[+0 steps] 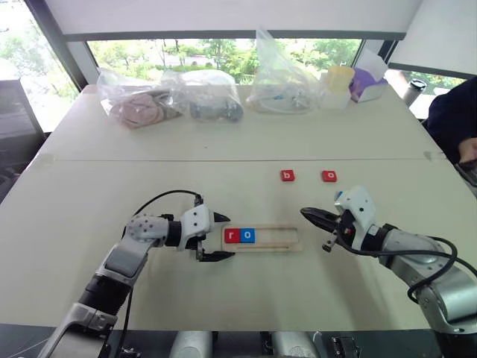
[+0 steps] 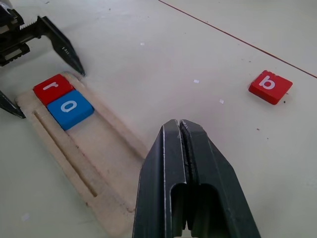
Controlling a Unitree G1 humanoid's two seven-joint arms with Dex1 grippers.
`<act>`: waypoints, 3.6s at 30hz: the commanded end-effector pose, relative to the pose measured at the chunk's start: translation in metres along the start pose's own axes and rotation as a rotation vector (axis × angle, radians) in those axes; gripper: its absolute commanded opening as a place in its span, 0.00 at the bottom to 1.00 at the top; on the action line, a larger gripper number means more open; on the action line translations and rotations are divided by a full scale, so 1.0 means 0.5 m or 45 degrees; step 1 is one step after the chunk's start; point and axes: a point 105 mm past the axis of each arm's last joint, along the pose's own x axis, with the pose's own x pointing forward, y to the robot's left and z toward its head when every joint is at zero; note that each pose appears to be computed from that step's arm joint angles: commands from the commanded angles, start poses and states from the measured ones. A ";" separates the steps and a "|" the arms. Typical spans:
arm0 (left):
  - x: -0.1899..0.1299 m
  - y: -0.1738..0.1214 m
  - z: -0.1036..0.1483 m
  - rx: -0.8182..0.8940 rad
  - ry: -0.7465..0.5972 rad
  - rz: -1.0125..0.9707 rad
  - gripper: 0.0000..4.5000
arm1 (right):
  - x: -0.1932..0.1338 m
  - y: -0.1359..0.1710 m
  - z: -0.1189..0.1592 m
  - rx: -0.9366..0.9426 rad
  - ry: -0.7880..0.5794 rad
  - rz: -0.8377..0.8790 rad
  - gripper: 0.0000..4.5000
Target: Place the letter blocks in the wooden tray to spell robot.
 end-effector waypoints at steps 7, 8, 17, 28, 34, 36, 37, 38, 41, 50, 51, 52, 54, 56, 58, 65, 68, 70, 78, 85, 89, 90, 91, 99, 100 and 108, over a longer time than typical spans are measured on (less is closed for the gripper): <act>-0.039 -0.027 -0.067 -0.208 0.157 -0.054 0.99 | 0.006 0.003 0.020 -0.038 -0.046 0.023 0.00; -0.052 -0.030 -0.071 -0.225 0.169 -0.052 0.99 | 0.006 0.003 0.020 -0.039 -0.045 0.024 0.00; -0.162 -0.057 -0.101 -0.336 0.250 0.044 0.99 | 0.032 0.007 0.041 0.019 -0.116 0.060 0.00; -0.203 0.014 0.022 -0.359 -0.100 0.261 1.00 | 0.118 -0.002 0.073 0.087 -0.096 -0.045 0.13; -0.203 0.033 0.069 -0.334 -0.186 0.301 1.00 | 0.165 -0.036 0.096 0.204 -0.064 -0.268 0.78; -0.197 0.031 0.073 -0.320 -0.187 0.307 1.00 | 0.179 -0.052 0.094 0.231 -0.033 -0.386 0.99; -0.195 0.029 0.072 -0.321 -0.185 0.307 1.00 | 0.183 -0.058 0.089 0.229 -0.010 -0.434 0.99; -0.194 0.028 0.072 -0.322 -0.185 0.307 1.00 | 0.187 -0.062 0.085 0.225 0.003 -0.462 0.99; -0.193 0.029 0.074 -0.335 -0.205 0.322 1.00 | 0.202 -0.066 0.075 0.245 0.023 -0.514 0.99; -0.194 0.031 0.074 -0.334 -0.205 0.345 1.00 | 0.253 -0.066 0.065 0.284 0.059 -0.598 0.99; -0.193 0.032 0.075 -0.334 -0.205 0.350 1.00 | 0.257 -0.069 0.065 0.288 0.065 -0.614 0.99; -0.193 0.032 0.075 -0.333 -0.205 0.354 1.00 | 0.261 -0.071 0.064 0.295 0.069 -0.626 0.99; -0.192 0.032 0.074 -0.332 -0.203 0.362 1.00 | 0.268 -0.074 0.063 0.315 0.074 -0.650 0.99; -0.190 0.030 0.071 -0.329 -0.193 0.368 1.00 | 0.276 -0.075 0.061 0.329 0.089 -0.670 0.99; -0.190 0.029 0.069 -0.328 -0.188 0.375 1.00 | 0.280 -0.075 0.060 0.342 0.099 -0.685 0.99; -0.189 0.030 0.069 -0.324 -0.186 0.400 1.00 | 0.284 -0.075 0.039 0.382 0.152 -0.734 0.88; -0.188 0.030 0.070 -0.324 -0.185 0.403 1.00 | 0.285 -0.074 0.039 0.360 0.157 -0.730 0.58; -0.186 0.030 0.070 -0.324 -0.186 0.403 1.00 | 0.283 -0.081 0.040 0.346 0.163 -0.752 0.34; -0.175 0.022 0.073 -0.334 -0.194 0.350 1.00 | 0.216 -0.092 0.043 0.171 0.196 -0.688 0.25; -0.170 0.017 0.069 -0.346 -0.183 0.291 1.00 | 0.051 -0.059 0.046 0.216 0.284 -0.617 0.25; -0.168 0.018 0.058 -0.350 -0.165 0.265 1.00 | -0.032 -0.027 0.010 0.287 0.380 -0.629 0.25; -0.168 0.019 0.056 -0.349 -0.163 0.260 1.00 | -0.041 -0.021 0.004 0.295 0.381 -0.628 0.25; -0.165 0.020 0.055 -0.346 -0.162 0.253 1.00 | -0.052 -0.014 -0.009 0.322 0.390 -0.642 0.25; -0.160 0.043 0.052 -0.352 -0.191 0.271 1.00 | -0.075 0.010 -0.079 0.546 0.454 -0.756 0.25; -0.159 0.043 0.050 -0.348 -0.186 0.269 1.00 | -0.072 0.014 -0.082 0.571 0.449 -0.760 0.25; -0.154 0.039 0.050 -0.331 -0.188 0.266 1.00 | -0.042 -0.002 -0.062 0.615 0.387 -0.781 0.25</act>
